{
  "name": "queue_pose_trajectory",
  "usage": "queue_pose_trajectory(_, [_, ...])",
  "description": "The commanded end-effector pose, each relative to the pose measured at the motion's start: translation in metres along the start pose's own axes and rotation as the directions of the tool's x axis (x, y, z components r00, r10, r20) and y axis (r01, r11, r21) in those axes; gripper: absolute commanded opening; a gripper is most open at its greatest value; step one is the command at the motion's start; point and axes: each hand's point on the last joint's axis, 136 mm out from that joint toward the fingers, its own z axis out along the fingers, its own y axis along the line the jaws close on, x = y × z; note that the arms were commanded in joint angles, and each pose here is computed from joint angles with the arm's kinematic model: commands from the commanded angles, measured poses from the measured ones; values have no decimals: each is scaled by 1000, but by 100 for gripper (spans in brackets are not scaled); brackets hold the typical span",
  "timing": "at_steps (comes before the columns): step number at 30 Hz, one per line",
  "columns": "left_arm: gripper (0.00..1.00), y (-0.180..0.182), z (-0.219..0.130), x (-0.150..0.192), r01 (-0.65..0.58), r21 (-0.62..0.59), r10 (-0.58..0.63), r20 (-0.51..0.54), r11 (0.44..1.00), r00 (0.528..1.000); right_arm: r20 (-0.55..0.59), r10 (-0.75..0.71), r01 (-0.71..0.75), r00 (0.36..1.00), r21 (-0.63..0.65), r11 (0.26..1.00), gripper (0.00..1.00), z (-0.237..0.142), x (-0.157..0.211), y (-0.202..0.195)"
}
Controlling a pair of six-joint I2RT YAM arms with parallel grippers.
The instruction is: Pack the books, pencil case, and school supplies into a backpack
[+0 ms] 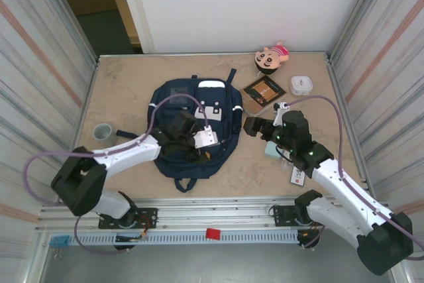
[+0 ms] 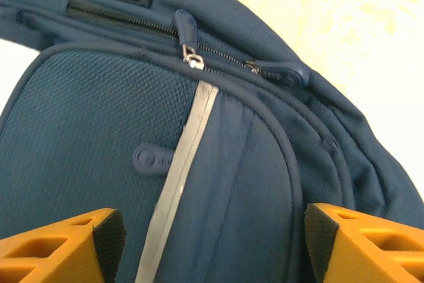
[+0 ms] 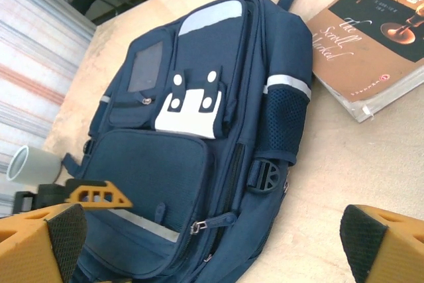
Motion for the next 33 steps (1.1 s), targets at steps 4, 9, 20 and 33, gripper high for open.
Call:
queue_pose_trajectory(4, [77, 16, 14, -34, -90, -57, 94, 73, 994, 993, 20, -26, 26, 999, 6, 1000, 99, -1, 1, -3])
queue_pose_trajectory(9, [82, 10, 25, -28, -101, -31, 103, 47, 994, 994, 19, -29, 29, 999, 8, 1000, 99, -1, 3, -5])
queue_pose_trajectory(20, [38, 25, 29, -14, -108, -130, 107, -18, 986, 994, 23, -37, 37, 999, 2, 999, 99, 0, 8, -8])
queue_pose_trajectory(33, [0, 32, -139, -87, -57, 27, 40, 428, 998, 903, -18, -288, 280, 957, -184, 942, 80, 28, 30, 14])
